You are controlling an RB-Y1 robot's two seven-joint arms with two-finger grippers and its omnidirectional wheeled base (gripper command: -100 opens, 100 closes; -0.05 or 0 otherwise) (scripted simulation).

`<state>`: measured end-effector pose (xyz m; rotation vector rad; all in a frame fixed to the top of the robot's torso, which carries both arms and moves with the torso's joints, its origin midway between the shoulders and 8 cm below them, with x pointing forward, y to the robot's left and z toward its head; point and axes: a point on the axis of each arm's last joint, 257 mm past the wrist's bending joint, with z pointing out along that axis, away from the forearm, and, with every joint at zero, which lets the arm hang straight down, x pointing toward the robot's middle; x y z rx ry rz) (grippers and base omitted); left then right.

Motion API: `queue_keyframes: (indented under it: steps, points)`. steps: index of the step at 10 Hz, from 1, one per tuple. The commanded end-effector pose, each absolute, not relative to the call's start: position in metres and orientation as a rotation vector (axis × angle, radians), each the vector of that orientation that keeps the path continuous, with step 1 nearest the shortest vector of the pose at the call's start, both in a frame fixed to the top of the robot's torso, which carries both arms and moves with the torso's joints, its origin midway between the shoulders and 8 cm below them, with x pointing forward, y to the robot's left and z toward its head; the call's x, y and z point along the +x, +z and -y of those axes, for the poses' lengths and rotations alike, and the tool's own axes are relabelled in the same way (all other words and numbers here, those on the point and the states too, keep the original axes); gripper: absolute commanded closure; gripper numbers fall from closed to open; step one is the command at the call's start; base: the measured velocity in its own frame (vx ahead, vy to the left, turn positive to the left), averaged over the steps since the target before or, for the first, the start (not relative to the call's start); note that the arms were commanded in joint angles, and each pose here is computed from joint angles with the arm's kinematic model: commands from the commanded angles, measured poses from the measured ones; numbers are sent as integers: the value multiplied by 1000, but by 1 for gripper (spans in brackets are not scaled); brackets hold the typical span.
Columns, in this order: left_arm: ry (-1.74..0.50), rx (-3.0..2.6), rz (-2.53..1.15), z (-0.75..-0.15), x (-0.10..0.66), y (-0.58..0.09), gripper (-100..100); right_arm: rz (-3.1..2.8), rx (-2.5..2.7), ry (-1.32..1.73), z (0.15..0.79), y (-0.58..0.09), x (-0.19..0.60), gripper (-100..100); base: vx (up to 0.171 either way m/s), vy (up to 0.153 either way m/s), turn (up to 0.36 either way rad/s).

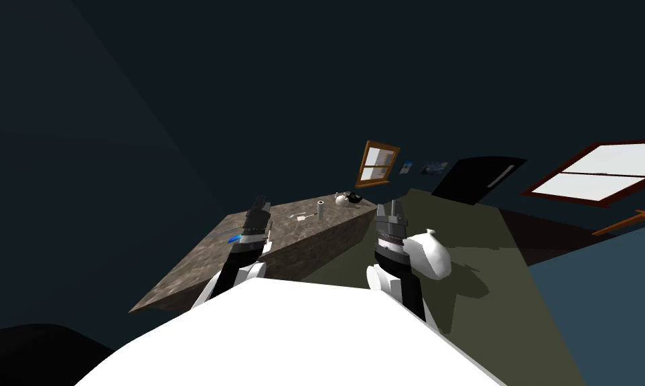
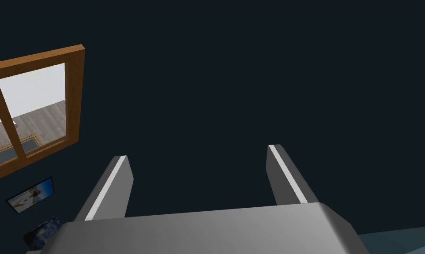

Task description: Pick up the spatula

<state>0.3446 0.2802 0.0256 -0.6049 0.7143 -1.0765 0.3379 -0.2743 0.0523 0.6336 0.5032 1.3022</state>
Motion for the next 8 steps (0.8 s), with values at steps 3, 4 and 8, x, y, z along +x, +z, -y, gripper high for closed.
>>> queue_keyframes:
  steps: [3, 4, 8]
  points:
    - [-1071, -579, -801, -280, 362, 16, -100, -503, 634, 1302, 274, 52, 338, 0, -23, -4, -13]
    - [-1065, -581, -829, -283, 370, 13, -100, -503, 634, 1302, 274, 52, 338, 0, -37, -5, -20]
    - [-1039, -603, -895, -300, 399, 4, -100, -503, 634, 1302, 274, 52, 338, 0, -39, -13, -25]
